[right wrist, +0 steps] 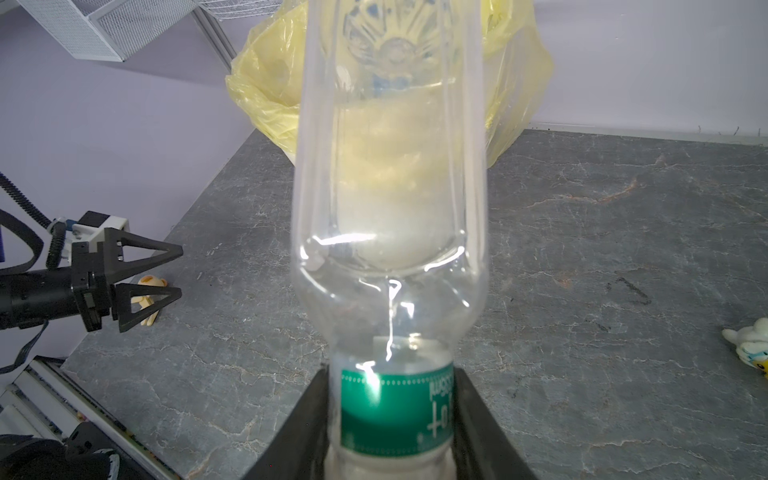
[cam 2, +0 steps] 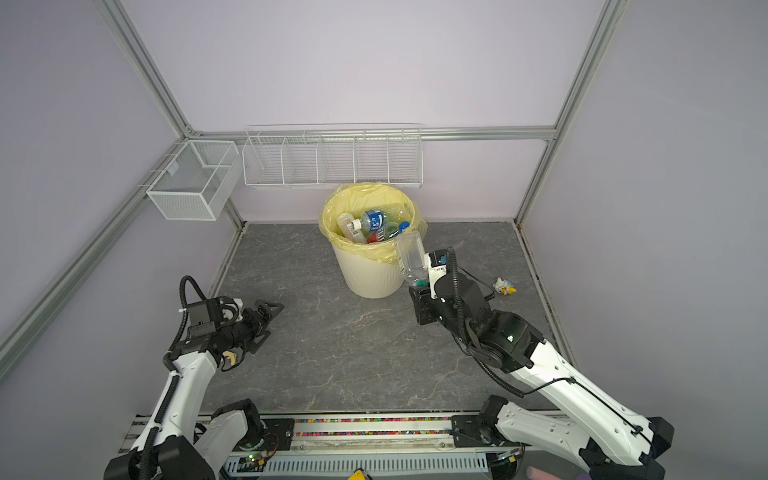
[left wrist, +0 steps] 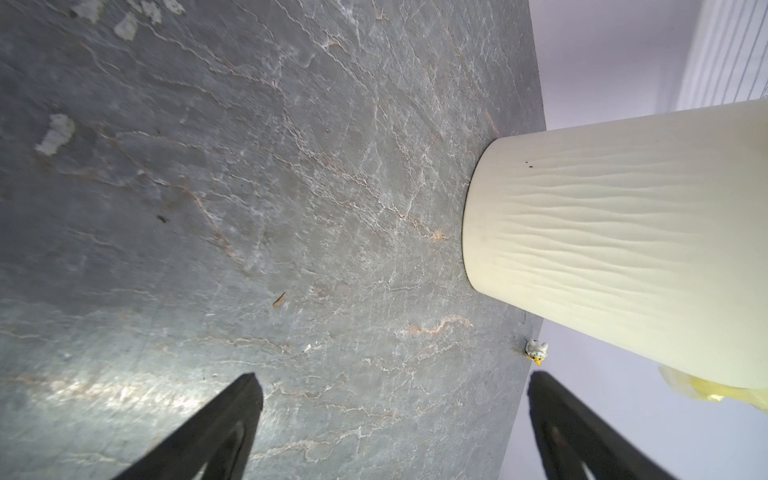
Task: Throw the plastic bottles in the bin
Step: 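Pull the green-capped bottle back and lift it toward the bin with the right gripper, then swing the bottle over the bin and open the right gripper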
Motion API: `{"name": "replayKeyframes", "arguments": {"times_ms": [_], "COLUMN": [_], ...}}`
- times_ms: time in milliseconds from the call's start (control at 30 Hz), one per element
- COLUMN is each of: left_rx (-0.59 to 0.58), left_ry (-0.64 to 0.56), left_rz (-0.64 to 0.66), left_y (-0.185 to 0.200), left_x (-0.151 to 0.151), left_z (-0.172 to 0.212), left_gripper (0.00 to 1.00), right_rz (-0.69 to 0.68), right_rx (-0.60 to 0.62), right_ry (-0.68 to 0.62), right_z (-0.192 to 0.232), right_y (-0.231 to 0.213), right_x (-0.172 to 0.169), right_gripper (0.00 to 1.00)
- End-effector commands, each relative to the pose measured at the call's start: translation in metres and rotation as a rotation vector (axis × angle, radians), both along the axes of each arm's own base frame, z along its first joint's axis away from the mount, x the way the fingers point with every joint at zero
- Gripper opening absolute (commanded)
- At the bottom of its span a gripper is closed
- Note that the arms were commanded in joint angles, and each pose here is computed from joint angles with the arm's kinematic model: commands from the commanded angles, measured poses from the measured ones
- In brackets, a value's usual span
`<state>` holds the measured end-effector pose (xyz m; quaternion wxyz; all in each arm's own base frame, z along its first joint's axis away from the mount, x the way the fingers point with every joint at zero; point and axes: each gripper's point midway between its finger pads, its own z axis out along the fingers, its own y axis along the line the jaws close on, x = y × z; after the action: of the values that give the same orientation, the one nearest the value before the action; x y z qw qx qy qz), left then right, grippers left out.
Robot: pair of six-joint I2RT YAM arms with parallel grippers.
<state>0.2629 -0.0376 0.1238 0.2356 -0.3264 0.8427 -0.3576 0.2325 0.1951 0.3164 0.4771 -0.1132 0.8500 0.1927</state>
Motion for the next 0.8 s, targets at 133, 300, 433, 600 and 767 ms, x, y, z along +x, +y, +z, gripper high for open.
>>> {"name": "replayKeyframes", "arguments": {"times_ms": [133,300,433,600,767], "left_rx": [-0.01,-0.012,-0.029,-0.026,-0.012], "left_ry": [-0.011,-0.017,-0.03,-0.054,-0.064], "left_rz": [0.007,0.011,0.019,0.018,0.018], "left_y": [0.001,0.0,-0.001,-0.002,-0.001], "left_x": [0.001,0.0,0.0,-0.001,-0.001], "left_z": [0.003,0.005,0.01,0.018,0.02], "left_gripper": [1.0,1.0,1.0,1.0,1.0], "right_rz": [0.047,0.052,0.014,0.107,0.105], "right_rx": [0.011,-0.02,-0.059,-0.001,0.071], "right_ry": [-0.05,-0.098,-0.083,0.007,-0.066], "right_z": [0.031,0.068,0.073,0.072,0.096], "right_y": [0.027,0.059,0.073,0.094,0.081], "right_x": [0.018,0.065,0.126,0.17,0.151], "right_gripper": [0.22,0.22,0.31,0.88,0.88]}}
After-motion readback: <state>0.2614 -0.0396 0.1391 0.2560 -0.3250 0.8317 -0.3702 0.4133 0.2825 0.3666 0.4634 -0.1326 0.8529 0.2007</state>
